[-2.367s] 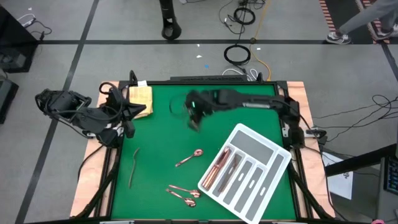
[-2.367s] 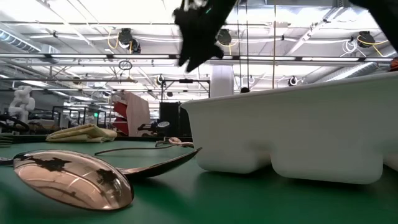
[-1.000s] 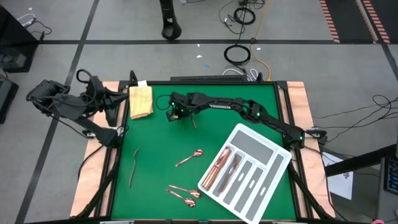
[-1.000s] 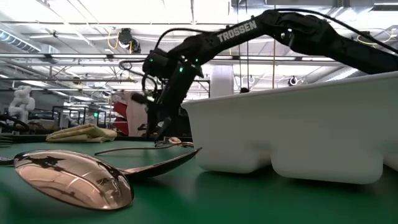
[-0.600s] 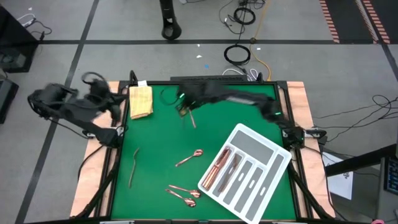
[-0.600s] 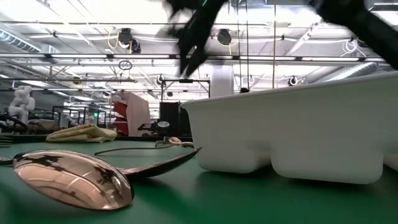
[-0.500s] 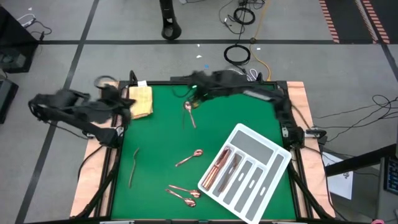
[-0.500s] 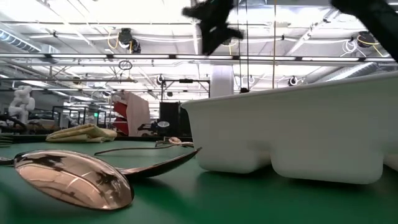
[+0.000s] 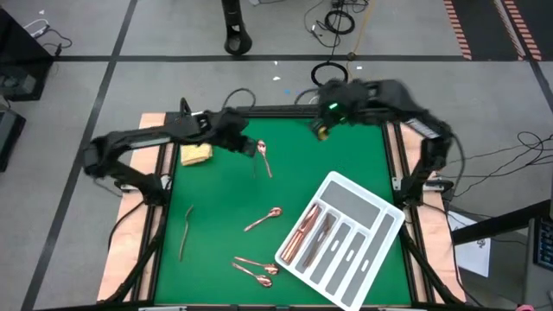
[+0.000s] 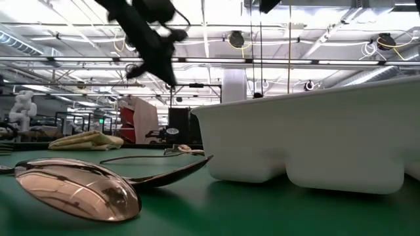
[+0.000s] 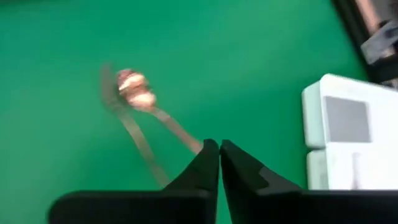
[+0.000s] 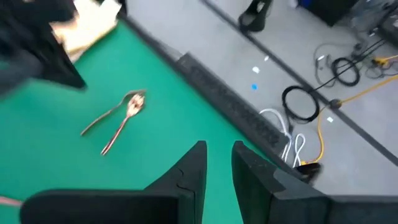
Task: Sort silverware
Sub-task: Put the gold fork into the white cutlery tray
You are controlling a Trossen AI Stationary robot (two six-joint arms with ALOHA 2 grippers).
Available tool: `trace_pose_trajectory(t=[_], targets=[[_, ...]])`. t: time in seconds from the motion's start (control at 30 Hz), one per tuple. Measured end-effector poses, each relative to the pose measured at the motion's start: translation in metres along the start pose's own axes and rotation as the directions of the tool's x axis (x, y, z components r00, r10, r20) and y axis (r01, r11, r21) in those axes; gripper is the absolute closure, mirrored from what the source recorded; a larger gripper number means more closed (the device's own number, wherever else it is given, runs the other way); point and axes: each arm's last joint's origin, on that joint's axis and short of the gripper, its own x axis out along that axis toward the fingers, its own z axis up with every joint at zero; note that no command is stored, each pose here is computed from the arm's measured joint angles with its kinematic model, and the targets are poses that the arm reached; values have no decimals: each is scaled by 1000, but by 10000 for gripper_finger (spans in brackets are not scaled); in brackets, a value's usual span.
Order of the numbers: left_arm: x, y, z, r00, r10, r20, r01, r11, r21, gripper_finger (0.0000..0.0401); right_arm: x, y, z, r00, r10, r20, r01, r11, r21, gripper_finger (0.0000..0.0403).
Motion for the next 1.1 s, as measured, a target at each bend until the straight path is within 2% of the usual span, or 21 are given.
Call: trace_pose_trajectory(t=[0.07,0.13,0.27,0.37,0.47,0.6,0.73,0.9,1.0,1.1], targets=[[22,8,9,999,-17,-29,16,999,-30,361,-12,-9,-2,1000,-1,31,0,1000,5,339],[39,19,11,997,19,-74,-24,998,-58,341,-20,-13,-3,999,16,45,-15,1000,-3,339],[53,33,13,990,44,-134,-57,994,-95,298,-26,-15,-5,998,18,61,-15,999,-43,339],[64,40,11,982,117,-149,-133,986,-105,270,-30,-18,-6,997,7,75,-2,998,-66,339],[79,46,7,968,156,-198,-184,975,-127,251,-29,-17,-6,997,10,72,-4,996,-90,339],[99,49,2,961,166,-220,-200,969,-144,240,-28,-16,-6,998,12,68,-5,994,-107,339],[117,54,-1,954,188,-234,-230,958,-170,239,-30,-15,-6,997,19,70,-10,993,-118,339],[141,62,-8,917,210,-339,-293,931,-218,251,-33,-8,-10,996,45,72,-33,987,-158,339],[149,65,-9,889,234,-393,-334,919,-210,289,-36,-3,-12,996,58,75,-44,983,-176,339],[149,62,-8,879,258,-400,-347,922,-170,364,-39,0,-14,995,69,78,-53,980,-190,339]])
